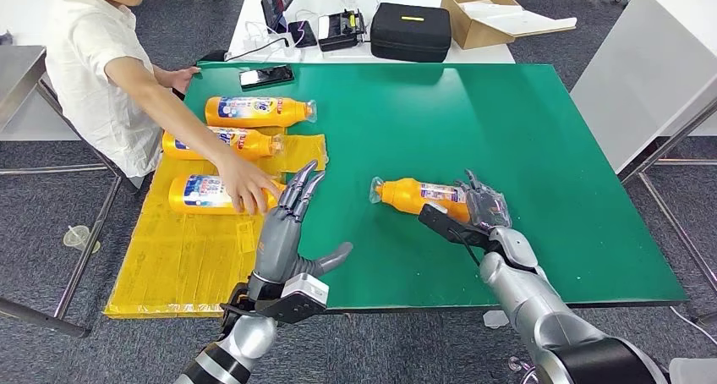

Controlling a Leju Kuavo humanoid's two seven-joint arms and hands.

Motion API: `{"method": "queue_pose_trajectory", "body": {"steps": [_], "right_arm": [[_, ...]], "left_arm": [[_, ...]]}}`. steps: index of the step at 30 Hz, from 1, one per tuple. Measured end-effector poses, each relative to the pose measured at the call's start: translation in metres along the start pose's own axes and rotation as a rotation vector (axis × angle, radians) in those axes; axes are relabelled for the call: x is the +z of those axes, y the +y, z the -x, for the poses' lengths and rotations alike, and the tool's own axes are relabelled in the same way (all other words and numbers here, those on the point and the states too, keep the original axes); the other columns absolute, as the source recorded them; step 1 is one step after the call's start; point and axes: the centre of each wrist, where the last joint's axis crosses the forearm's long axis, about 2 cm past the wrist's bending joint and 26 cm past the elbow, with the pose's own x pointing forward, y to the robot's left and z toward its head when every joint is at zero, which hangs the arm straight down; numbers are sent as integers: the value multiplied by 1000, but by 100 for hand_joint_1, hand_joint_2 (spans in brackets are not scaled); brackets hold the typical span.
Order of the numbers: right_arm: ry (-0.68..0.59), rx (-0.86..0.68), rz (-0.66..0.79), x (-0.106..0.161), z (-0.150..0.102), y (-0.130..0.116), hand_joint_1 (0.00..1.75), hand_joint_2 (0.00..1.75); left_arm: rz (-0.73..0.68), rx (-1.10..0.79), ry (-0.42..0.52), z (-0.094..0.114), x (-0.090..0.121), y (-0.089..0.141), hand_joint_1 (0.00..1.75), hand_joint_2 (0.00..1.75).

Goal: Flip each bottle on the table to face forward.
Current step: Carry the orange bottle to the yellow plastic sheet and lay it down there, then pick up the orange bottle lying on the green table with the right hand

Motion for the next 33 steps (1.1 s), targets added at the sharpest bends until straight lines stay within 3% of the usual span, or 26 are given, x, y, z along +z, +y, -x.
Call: {"method": "queue_pose_trajectory", "body": {"steps": [16, 21, 24, 28, 29, 33], "right_arm": [[12, 11, -17, -4, 3, -7, 175, 175], [-2, 0, -85, -6, 4, -11, 175, 175], [-67, -94, -154, -3, 12, -11, 175, 175], [-199, -319, -183, 3, 21, -6, 175, 175], [-248, -402, -171, 5, 21, -1, 175, 175], [-443, -775, -29, 23, -13, 32, 175, 175]], "left_arm": [[9, -2, -3, 1, 0, -1, 0, 175], [5, 7, -5, 1, 0, -2, 0, 175], [-2, 24, -9, 1, 0, -2, 0, 175], [6, 170, 54, 1, 1, -5, 0, 0], [6, 260, 115, 0, 1, -7, 0, 0], [-80, 605, 410, -2, 6, -24, 0, 175]]}}
